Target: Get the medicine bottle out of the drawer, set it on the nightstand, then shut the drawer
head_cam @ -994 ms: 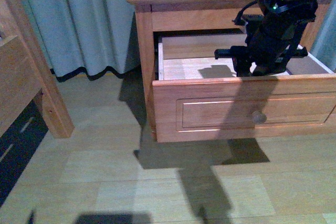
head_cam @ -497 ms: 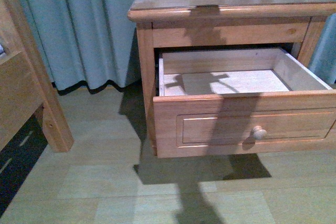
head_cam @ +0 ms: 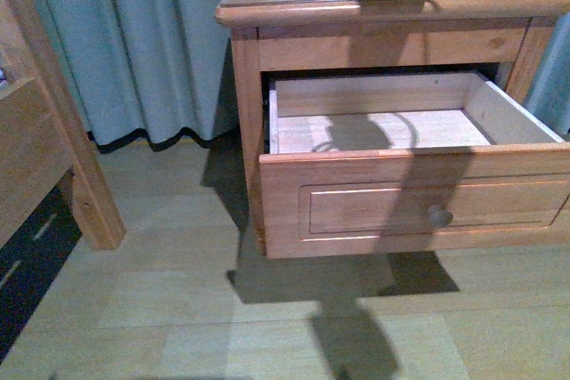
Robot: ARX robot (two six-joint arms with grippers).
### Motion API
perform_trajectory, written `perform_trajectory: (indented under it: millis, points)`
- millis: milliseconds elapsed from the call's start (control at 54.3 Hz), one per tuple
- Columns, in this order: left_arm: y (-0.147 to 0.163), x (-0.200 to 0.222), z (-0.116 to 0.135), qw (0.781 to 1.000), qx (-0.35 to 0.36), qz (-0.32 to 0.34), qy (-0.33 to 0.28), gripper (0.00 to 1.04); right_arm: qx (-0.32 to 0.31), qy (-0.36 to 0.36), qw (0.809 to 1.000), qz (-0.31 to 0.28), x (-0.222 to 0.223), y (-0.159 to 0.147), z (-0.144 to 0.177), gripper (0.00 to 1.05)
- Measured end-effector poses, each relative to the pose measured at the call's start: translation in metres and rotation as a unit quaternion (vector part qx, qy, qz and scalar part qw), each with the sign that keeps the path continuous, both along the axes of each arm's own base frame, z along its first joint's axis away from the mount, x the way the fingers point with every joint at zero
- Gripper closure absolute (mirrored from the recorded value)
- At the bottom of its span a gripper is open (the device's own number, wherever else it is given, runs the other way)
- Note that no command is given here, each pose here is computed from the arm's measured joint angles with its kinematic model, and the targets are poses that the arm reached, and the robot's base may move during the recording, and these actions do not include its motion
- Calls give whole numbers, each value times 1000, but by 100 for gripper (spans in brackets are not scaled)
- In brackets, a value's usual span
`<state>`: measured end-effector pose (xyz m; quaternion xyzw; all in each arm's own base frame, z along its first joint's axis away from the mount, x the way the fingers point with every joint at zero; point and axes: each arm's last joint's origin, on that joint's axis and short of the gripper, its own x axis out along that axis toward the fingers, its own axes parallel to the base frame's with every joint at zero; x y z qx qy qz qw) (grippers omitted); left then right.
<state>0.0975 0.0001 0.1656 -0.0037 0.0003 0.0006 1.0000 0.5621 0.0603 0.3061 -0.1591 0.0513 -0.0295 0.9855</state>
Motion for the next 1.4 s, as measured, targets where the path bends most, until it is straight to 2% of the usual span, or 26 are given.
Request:
perform_trajectory:
  millis: [387,589,810,1031,1252,1399]
  points:
    - [0,0,0,1000,0,0,0,6,9,-32,999,23,9,7,-38,76]
    - [0,0,0,1000,0,0,0,6,55,0,998,24,16,8,-64,76]
    - [0,0,0,1000,0,0,0,6,92,-2,996,21,16,10,-66,76]
    - [0,0,0,1000,0,0,0,6,106,10,994,21,18,15,-84,39]
    - [0,0,0,1000,0,0,0,6,121,6,992,28,15,18,-89,6]
    - [0,0,0,1000,0,0,0,6,123,3,992,32,10,18,-84,7]
